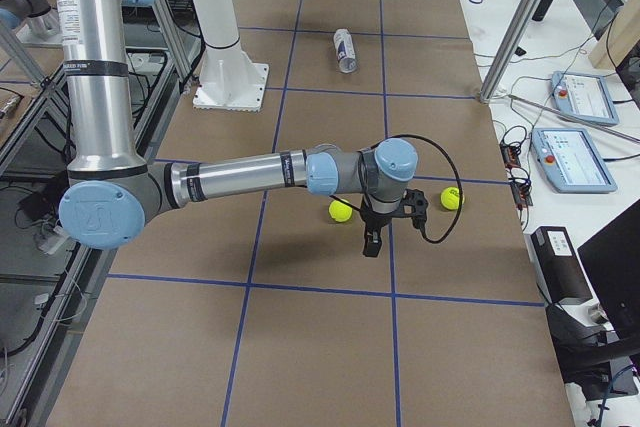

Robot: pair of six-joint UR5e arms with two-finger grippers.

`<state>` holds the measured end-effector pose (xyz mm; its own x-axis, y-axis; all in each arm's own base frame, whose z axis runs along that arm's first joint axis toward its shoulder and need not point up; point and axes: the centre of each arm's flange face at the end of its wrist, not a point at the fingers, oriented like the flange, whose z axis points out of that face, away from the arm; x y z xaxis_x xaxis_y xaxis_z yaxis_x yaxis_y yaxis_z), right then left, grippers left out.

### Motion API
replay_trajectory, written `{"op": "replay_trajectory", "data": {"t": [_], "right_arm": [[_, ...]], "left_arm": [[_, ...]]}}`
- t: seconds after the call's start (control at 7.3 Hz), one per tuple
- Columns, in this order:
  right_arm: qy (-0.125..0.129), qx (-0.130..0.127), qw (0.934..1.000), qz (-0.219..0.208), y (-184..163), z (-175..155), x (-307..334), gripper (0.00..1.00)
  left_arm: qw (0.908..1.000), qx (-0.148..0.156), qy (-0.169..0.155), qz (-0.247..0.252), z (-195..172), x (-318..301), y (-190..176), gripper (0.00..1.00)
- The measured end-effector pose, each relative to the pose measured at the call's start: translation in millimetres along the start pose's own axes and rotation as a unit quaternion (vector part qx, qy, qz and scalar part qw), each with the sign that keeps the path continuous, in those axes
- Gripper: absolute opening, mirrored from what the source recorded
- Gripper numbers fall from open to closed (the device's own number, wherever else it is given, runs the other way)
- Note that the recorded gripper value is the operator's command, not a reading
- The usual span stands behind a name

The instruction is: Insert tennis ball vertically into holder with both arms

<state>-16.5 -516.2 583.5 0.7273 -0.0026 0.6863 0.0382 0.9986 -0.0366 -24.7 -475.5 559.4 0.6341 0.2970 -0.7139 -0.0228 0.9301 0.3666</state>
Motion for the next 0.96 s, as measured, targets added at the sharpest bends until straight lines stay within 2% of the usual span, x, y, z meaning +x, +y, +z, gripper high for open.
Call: {"op": "replay_trajectory", "data": {"t": [0.55,0.68,0.82,0.96], "right_arm": [[-0.002,0.005,1.0000,-0.005,-0.6,-5.2,-5.7,1.00],[-0.002,0.006,1.0000,-0.006,-0.7,-5.5,-6.5,1.00],[-0.003,0.006,1.0000,-0.007,-0.6,-5.8,-7.0,1.00],[-0.004,0.006,1.0000,-0.007,-0.6,-6.1,-7.4,1.00]], "left_arm": [[0.9998,0.013,0.002,0.016,3.8,-3.6,3.3,0.83],[0.9994,0.022,0.003,0.026,4.8,-4.8,3.7,0.84],[0.9988,0.030,0.003,0.038,5.5,-3.2,0.9,0.99],[0.9981,0.035,0.005,0.050,7.1,3.0,-7.0,1.00]]}}
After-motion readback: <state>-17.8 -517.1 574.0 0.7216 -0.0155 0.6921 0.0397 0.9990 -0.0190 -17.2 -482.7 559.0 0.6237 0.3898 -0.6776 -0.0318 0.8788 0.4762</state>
